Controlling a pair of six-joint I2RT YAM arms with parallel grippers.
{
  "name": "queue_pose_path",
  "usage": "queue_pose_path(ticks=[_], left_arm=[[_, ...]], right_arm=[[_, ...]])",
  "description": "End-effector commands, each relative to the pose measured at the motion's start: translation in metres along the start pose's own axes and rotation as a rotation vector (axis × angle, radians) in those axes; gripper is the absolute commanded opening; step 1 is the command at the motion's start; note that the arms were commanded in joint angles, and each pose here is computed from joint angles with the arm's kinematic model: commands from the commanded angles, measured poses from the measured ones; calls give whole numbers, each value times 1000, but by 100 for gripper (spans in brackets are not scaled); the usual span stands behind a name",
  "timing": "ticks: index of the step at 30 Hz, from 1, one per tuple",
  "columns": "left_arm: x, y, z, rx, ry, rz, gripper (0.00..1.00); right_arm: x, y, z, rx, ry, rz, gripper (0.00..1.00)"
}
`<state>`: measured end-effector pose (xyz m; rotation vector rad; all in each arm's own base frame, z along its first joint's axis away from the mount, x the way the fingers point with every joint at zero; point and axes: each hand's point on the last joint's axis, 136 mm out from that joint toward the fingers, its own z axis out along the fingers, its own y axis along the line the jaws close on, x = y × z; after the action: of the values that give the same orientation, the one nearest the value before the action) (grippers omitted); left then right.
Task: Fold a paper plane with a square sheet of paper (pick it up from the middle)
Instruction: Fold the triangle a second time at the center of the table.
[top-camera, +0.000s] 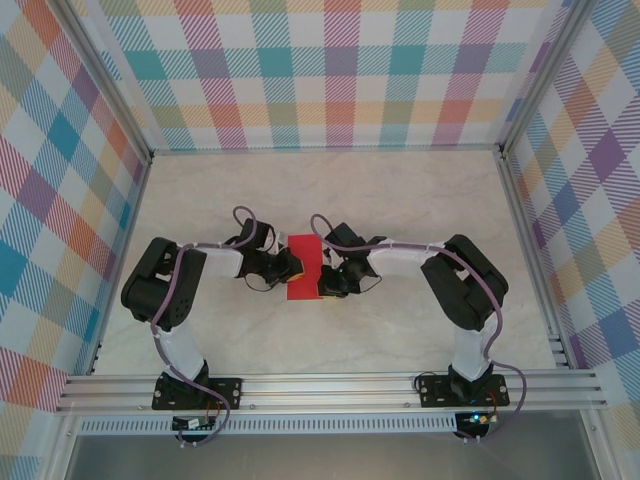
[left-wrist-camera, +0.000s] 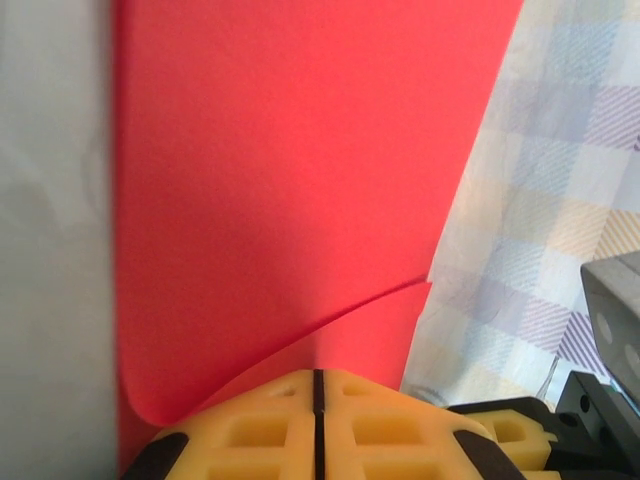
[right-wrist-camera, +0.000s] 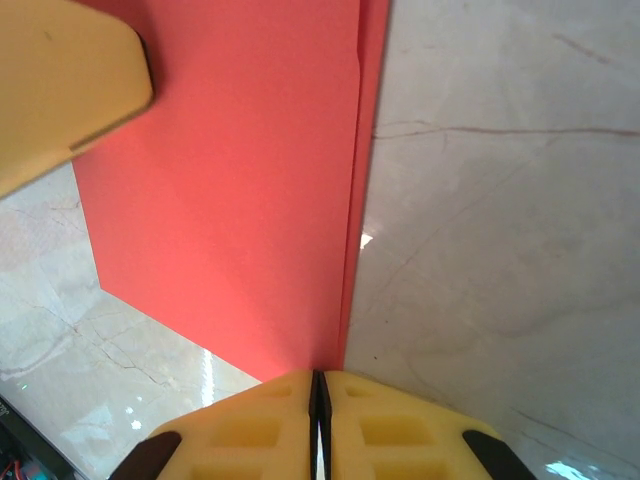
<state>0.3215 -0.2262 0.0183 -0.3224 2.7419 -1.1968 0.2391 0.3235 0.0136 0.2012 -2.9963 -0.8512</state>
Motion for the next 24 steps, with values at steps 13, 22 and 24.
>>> queue_pose_path(ticks=[13,22,24], left_arm=[[-40,52,-25,-234,-192,15,11],[-52,28,-51,-226,-270,71,16],[-50,22,-59,-224,-281,90,18]], right_arm=[[30,-43,10,161,106,67,11],[26,-39,9,146,88,61,11],[23,-35,8,128,75,57,11]])
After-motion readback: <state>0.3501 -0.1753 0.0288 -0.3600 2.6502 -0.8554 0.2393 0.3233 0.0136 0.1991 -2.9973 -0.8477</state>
